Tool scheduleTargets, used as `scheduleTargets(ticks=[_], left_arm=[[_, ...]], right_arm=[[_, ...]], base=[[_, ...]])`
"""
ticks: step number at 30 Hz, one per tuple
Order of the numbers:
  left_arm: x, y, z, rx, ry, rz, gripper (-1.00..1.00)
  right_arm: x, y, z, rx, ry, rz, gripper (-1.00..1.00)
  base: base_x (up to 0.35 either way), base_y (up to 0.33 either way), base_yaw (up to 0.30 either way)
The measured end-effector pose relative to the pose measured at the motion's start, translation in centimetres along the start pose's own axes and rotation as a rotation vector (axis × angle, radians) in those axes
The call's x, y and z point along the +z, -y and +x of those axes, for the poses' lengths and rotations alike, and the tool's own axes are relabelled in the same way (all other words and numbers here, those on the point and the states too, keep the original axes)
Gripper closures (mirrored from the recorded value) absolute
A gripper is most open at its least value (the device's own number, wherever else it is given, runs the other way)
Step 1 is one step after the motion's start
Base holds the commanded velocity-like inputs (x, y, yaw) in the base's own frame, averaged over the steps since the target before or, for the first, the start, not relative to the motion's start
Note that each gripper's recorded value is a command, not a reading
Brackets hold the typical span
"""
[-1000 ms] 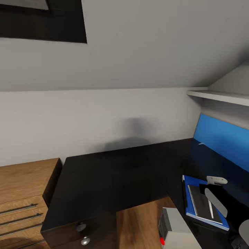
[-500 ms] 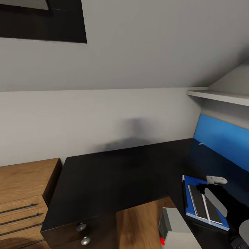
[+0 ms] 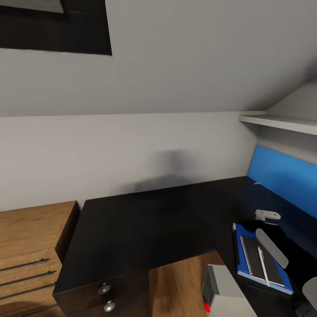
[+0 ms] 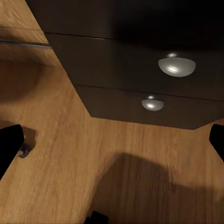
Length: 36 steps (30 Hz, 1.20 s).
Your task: In the bedroom, organize the workspace by keeping the computer under the desk, ensuring the monitor is on the desk, placing the keyboard on the desk next to the monitor, placing the mouse on the desk next to the keyboard, moving the folder from the swivel chair onto the desk next to the mouse, stacking the notebook on top of the folder with the pen on top of the notebook, and positioning the swivel chair next to the desk.
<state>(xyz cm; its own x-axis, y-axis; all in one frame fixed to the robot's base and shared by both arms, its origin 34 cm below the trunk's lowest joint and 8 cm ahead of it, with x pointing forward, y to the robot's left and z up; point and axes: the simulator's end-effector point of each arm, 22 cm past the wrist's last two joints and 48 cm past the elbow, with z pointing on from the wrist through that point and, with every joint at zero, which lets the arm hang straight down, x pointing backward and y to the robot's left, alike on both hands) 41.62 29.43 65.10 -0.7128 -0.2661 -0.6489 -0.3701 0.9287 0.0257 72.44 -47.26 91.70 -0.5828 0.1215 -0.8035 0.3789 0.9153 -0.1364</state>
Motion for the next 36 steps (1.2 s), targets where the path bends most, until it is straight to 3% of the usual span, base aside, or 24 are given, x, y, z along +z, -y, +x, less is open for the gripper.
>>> scheduleTargets(ticks=[6, 9, 11, 13, 21, 23, 24, 25, 29, 36], left_arm=[[0.0, -0.2, 0.2, -0.001, -0.004, -0.005, -1.00], [0.1, -0.3, 0.3, -0.003, -0.006, -0.008, -1.00], [0.2, -1.0, 1.0, 0.002, -0.021, -0.024, -1.00], [0.2, -1.4, 1.3, 0.005, -0.027, -0.032, -1.00], [0.3, -1.9, 1.6, 0.007, -0.035, -0.043, -1.00], [0.3, -1.9, 1.7, 0.007, -0.037, -0.044, -1.00], [0.4, -2.0, 2.0, 0.010, -0.044, -0.046, -1.00], [0.4, -2.0, 2.1, 0.010, -0.044, -0.046, -1.00], [0.4, -1.9, 2.1, 0.012, -0.046, -0.045, -1.00], [0.4, -1.8, 2.1, 0.014, -0.047, -0.040, -1.00]], right_arm=[[-1.1, -4.4, 0.1, 0.053, -0.010, -0.093, -1.00], [-1.8, -6.7, 0.5, 0.036, -0.006, -0.131, -1.00], [-3.5, -10.6, 1.7, -0.008, 0.004, -0.188, -1.00], [-4.4, -12.5, 2.3, -0.026, 0.009, -0.197, -1.00], [-7.0, -18.9, 4.2, -0.028, -0.007, -0.219, -1.00], [-8.1, -20.9, 5.8, -0.062, -0.014, -0.219, -1.00], [-11.8, -23.8, 8.0, -0.042, 0.054, -0.259, -1.00], [-12.9, -24.6, 11.2, -0.064, 0.026, -0.281, -1.00], [-14.6, -25.3, 14.9, -0.068, 0.015, -0.303, -1.00], [-12.9, -24.2, 19.3, -0.047, 0.052, -0.255, -1.00]], base=[[0.000, 0.000, 0.253], [0.000, 0.000, 0.275], [0.000, 0.000, 0.262], [0.000, 0.000, 0.257], [0.000, 0.000, 0.253], [-0.085, 0.000, 0.199], [-0.204, 0.000, 0.118], [-0.269, 0.000, 0.060], [-0.306, 0.000, 0.027], [-0.333, 0.000, 0.003]])
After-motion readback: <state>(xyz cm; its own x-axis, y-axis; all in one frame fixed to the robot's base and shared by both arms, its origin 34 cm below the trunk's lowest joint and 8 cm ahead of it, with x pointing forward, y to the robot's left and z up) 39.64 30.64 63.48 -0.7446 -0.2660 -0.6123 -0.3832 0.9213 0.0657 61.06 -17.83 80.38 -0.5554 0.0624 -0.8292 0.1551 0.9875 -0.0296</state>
